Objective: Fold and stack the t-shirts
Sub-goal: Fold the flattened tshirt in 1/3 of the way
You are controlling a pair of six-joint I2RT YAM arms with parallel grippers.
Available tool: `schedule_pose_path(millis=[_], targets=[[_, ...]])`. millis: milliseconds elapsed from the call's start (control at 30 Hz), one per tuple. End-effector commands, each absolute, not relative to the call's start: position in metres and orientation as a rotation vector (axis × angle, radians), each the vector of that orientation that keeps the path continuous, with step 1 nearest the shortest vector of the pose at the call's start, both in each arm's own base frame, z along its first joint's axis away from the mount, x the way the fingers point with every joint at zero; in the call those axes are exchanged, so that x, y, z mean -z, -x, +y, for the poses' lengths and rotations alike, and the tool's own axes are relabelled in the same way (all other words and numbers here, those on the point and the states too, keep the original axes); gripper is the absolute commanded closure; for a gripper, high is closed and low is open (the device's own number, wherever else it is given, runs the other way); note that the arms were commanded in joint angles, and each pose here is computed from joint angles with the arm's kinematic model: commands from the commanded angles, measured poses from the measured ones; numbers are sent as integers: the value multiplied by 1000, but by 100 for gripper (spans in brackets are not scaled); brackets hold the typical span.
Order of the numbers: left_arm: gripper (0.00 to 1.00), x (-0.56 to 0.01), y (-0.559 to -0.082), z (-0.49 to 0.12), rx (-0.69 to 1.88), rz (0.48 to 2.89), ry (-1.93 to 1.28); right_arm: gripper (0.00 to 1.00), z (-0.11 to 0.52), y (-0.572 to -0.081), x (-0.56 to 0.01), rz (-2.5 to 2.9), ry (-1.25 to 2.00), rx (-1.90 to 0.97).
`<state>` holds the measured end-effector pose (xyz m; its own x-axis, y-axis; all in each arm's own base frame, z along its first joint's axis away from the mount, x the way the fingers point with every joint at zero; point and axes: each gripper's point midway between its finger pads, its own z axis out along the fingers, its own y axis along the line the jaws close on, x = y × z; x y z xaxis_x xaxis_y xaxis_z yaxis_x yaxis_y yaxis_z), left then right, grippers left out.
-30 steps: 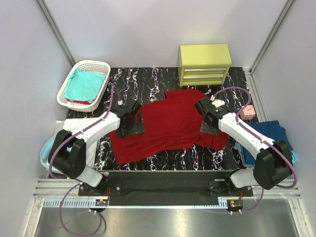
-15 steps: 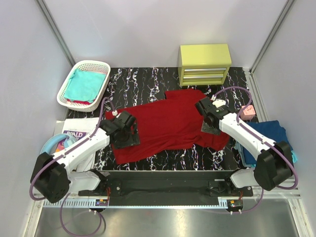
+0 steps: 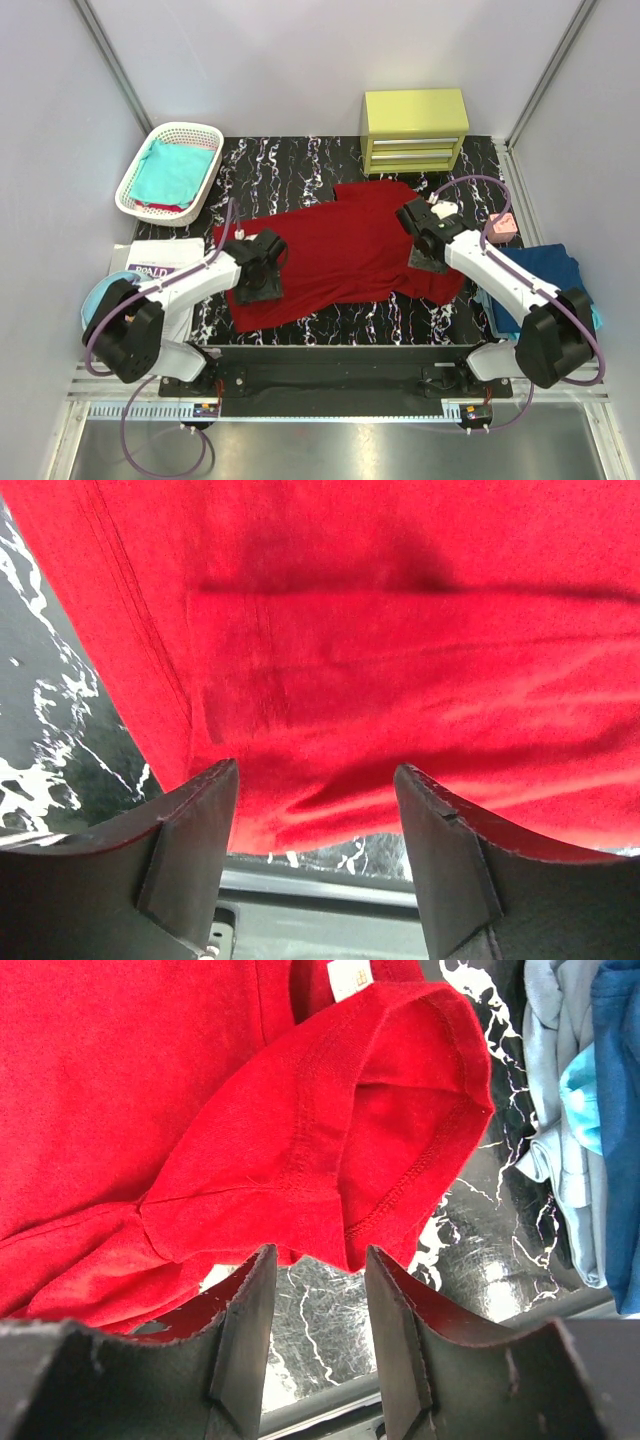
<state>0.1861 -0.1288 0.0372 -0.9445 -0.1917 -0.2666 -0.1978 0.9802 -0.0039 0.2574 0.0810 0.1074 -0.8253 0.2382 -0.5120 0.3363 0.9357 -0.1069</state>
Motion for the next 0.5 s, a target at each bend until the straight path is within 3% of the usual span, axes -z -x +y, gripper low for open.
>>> schedule_pose_path(millis=[0,200,467], targets=[[31,-62,-225,-137,-36,2726,269,51,73,-255,-119,2527,-405,285],[30,-79,-235,-140,-12,2670,271,51,69,-252,-116,2528,-407,303],[31,-56,-223,-135,-71,2745,270,51,69,-252,-117,2525,-413,300]])
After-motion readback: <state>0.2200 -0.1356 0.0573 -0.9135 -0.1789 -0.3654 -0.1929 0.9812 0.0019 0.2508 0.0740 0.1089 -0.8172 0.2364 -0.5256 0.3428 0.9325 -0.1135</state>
